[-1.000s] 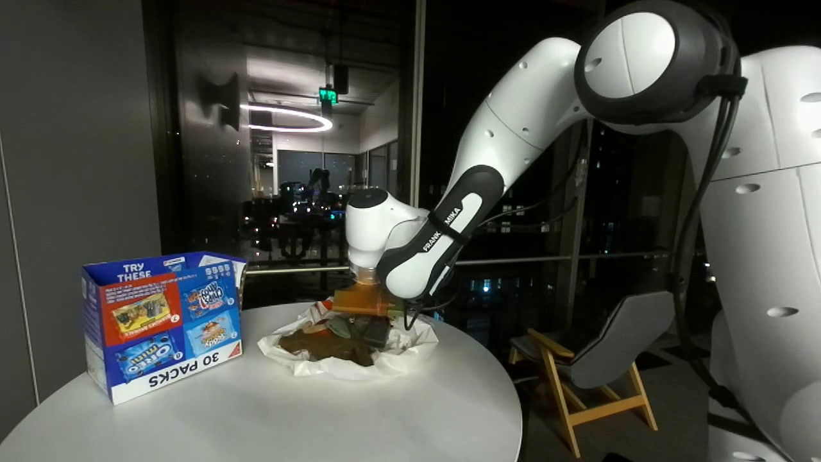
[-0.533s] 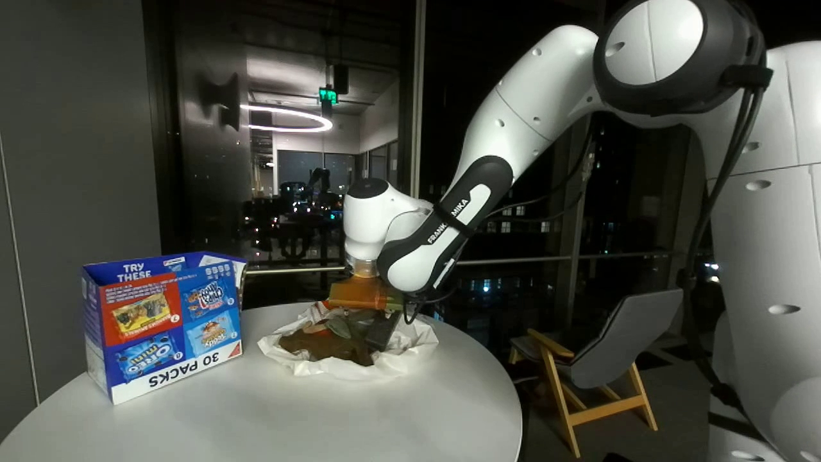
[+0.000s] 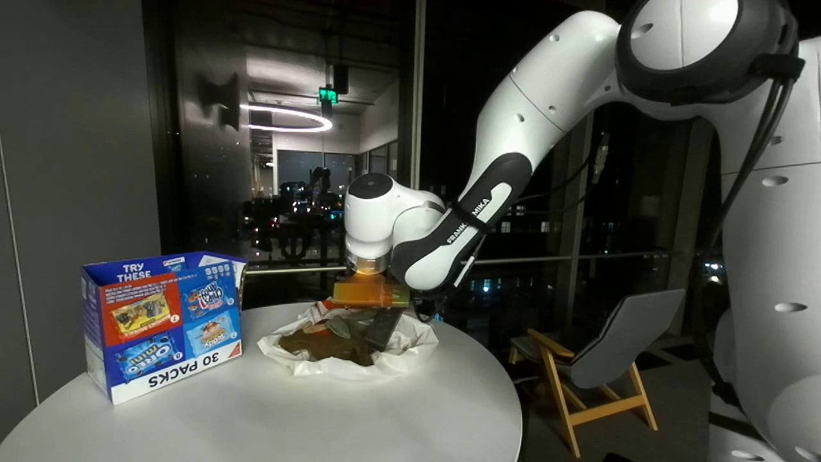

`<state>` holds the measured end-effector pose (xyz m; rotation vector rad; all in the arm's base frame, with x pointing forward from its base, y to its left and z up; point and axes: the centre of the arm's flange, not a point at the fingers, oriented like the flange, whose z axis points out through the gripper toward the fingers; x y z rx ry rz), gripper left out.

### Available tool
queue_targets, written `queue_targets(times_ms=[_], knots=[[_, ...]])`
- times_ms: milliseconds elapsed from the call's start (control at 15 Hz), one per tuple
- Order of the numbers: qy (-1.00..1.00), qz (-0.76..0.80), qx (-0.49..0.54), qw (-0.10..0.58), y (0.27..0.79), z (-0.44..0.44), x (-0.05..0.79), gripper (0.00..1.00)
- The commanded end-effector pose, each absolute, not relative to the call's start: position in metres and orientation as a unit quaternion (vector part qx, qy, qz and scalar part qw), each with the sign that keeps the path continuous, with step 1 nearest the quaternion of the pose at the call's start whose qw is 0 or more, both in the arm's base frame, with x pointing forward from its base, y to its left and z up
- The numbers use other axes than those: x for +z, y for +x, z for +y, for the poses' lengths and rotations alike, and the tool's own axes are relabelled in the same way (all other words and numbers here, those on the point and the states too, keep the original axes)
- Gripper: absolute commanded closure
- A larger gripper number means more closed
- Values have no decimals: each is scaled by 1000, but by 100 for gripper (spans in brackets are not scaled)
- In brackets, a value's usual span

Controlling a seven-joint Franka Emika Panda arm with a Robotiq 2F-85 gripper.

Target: Put the items on the table inside the plastic bag except for the blue box

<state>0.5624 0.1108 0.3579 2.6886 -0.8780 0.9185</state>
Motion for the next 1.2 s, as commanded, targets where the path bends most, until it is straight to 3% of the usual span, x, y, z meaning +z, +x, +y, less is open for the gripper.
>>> queue_targets(times_ms=[0,667,1133], knots=[[923,-291,244,55,530,115,377,0],[911,-335,240,25,467,100,405,0],[923,-328,198,22,471,101,385,0]])
